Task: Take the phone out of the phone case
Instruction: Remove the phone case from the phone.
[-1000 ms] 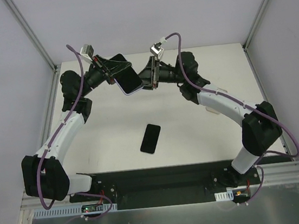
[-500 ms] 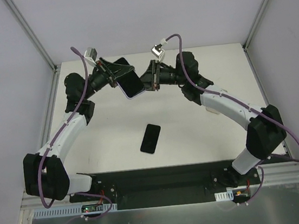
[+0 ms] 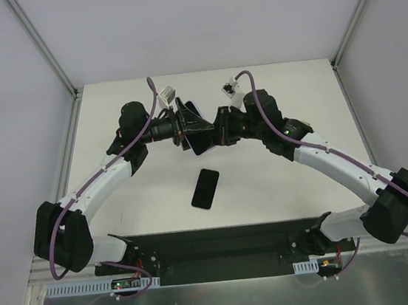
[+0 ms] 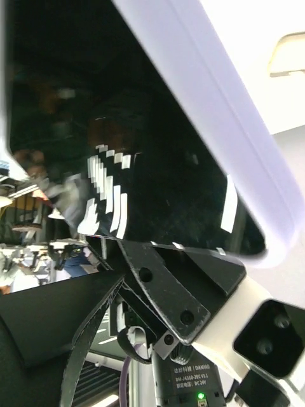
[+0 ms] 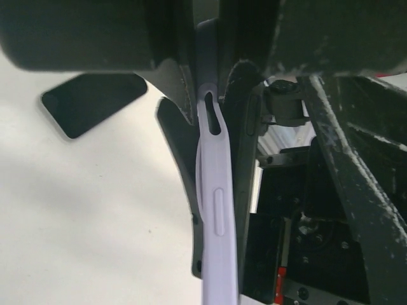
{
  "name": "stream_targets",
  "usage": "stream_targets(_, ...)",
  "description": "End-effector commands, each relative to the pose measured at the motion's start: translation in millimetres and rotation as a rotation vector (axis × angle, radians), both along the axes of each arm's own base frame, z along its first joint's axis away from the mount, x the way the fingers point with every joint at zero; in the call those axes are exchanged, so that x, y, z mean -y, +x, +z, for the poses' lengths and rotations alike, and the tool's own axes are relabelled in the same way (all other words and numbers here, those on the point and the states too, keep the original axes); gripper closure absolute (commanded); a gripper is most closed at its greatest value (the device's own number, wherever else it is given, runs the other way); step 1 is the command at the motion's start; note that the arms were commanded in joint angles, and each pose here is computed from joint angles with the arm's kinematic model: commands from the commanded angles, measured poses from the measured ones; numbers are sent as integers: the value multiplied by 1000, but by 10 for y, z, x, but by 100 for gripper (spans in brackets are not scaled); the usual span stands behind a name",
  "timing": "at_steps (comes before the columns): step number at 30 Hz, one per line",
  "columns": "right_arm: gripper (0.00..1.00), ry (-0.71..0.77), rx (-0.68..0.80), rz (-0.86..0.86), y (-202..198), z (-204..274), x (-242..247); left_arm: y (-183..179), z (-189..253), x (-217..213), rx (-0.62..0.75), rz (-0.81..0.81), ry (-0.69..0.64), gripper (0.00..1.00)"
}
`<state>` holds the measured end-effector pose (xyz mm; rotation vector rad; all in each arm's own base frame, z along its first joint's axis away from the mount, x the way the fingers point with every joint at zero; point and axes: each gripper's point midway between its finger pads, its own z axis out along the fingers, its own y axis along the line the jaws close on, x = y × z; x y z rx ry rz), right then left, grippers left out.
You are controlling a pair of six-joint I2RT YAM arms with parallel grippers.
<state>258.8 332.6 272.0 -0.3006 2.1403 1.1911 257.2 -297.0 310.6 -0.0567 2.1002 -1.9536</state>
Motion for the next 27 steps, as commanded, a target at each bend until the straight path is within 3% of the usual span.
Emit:
stream_targets(1, 99, -404, -35, -332, 348, -890, 937, -218, 318, -112, 169, -92, -5, 14)
stream_targets(10, 99, -472, -49, -397, 370, -1081, 1210, -132, 157, -205, 145, -55, 31, 13)
stream_targets(18, 99, -733, -28, -466, 490, -1427, 1584, -68, 66, -298, 120, -24, 43, 13)
stream_targets(27, 99, -858, -69, -390, 577, -2011, 1552, -43, 18, -295, 102, -23, 49, 13)
